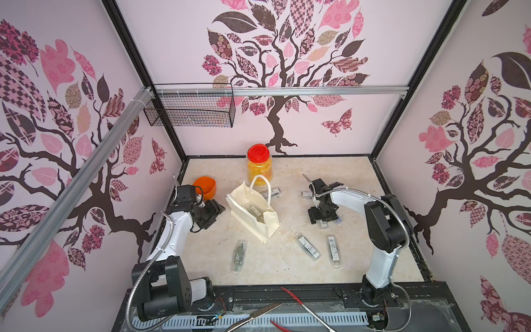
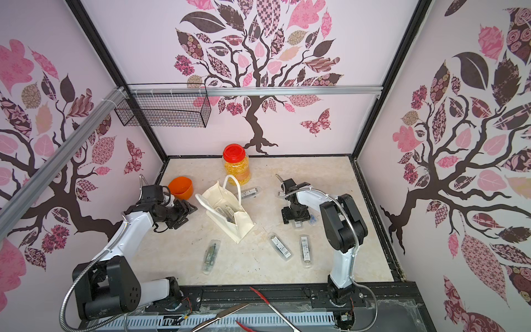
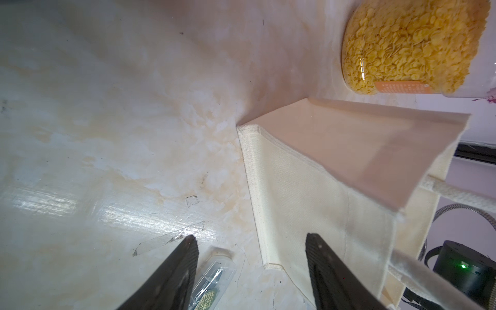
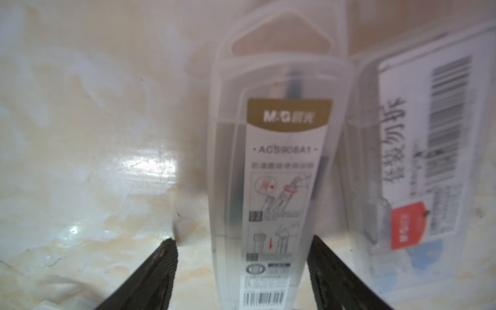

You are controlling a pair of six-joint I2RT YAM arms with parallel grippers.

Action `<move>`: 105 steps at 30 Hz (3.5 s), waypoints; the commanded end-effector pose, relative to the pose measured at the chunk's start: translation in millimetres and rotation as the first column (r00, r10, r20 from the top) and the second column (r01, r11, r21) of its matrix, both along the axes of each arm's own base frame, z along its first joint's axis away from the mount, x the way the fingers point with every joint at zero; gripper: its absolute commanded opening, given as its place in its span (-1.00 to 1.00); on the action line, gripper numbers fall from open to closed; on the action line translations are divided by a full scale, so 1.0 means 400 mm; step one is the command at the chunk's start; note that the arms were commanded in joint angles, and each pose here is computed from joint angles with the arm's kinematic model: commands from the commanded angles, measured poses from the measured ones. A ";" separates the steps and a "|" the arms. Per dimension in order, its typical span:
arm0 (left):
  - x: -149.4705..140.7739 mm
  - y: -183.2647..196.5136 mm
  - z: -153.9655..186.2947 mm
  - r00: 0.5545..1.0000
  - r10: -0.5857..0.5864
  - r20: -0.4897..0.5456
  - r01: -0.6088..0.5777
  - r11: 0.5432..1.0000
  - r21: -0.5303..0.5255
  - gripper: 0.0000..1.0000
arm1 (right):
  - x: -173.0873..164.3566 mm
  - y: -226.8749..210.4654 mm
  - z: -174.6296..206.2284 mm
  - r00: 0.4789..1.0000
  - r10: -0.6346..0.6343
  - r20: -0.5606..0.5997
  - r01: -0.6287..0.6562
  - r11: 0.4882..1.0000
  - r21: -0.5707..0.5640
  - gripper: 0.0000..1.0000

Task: Put the compass set into the canvas bag
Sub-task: Pick up the compass set at the center of the board, then place the compass set in the canvas bag.

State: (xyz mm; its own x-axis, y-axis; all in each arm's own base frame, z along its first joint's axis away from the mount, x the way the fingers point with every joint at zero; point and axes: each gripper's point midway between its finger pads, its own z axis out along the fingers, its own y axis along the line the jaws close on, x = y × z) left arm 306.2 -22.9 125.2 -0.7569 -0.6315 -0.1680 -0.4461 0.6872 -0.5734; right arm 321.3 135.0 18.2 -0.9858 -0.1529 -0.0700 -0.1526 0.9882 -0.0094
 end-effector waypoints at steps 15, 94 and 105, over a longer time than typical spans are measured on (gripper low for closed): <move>0.017 -0.028 0.072 0.995 -0.019 0.102 0.019 1.000 0.005 0.36 | -0.003 -0.020 -0.022 1.000 -0.015 0.017 0.016 0.998 -0.068 0.33; 0.004 -0.031 0.122 0.986 0.005 0.165 -0.009 1.000 0.019 0.36 | 0.010 0.761 0.447 0.627 0.531 0.571 -0.656 0.755 0.018 -0.05; 0.007 -0.027 0.126 0.985 0.005 0.172 -0.010 0.999 0.030 0.36 | 0.029 0.779 0.308 0.663 0.584 0.469 -0.650 0.759 -0.026 -0.05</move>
